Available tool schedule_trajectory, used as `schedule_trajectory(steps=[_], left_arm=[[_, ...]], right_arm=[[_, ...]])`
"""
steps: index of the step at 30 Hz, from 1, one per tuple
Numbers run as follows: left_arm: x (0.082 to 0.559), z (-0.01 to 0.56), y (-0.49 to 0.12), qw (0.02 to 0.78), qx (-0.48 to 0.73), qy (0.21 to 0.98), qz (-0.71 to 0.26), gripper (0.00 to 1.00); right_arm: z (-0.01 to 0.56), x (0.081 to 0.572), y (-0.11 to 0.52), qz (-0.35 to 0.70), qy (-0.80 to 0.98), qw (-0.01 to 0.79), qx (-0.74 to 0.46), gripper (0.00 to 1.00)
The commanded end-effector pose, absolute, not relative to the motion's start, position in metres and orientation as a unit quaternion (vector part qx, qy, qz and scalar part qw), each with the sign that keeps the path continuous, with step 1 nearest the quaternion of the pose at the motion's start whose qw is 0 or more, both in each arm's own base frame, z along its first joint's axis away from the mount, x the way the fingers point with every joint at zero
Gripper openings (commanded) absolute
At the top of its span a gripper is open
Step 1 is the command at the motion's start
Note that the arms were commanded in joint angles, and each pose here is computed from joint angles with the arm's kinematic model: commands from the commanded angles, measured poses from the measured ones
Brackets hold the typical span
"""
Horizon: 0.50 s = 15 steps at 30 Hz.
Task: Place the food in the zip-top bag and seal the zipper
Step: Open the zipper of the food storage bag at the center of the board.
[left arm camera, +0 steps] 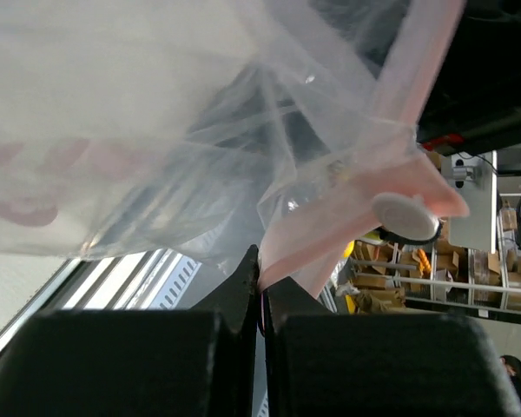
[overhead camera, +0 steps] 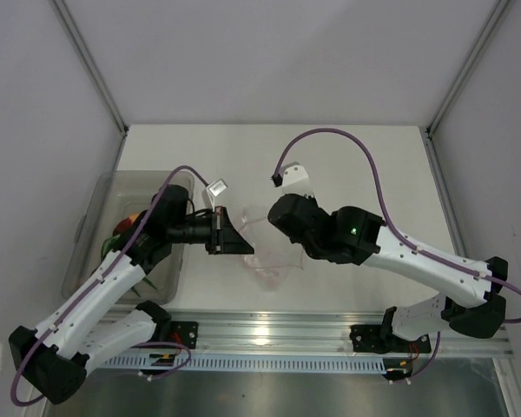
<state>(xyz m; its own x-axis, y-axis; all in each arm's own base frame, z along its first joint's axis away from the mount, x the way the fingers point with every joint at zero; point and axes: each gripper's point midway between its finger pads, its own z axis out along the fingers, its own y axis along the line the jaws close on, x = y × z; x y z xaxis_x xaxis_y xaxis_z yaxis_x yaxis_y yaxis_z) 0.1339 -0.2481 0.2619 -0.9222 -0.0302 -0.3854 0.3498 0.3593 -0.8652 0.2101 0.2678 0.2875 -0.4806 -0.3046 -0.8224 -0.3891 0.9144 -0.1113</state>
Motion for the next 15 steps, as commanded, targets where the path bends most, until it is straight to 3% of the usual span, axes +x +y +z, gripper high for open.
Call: schedule_trajectory(steps=[1, 9, 15], left_arm=[[0.146, 0.269, -0.26, 0.198, 0.101, 0.808, -0.546, 0.01], [0.16, 0.243, -0.256, 0.226, 0.075, 0.835, -0.496, 0.04], [0.158, 0.234, -0.265, 0.202, 0.074, 0.828, -0.518, 0.06]], right_arm=[[0.305, 0.216, 0.229, -0.036, 0.849, 0.503, -0.155, 0.0], [0.314, 0.209, 0.197, -0.091, 0.834, 0.527, -0.138, 0.0], [0.32, 0.202, 0.206, -0.104, 0.819, 0.544, -0.15, 0.0]])
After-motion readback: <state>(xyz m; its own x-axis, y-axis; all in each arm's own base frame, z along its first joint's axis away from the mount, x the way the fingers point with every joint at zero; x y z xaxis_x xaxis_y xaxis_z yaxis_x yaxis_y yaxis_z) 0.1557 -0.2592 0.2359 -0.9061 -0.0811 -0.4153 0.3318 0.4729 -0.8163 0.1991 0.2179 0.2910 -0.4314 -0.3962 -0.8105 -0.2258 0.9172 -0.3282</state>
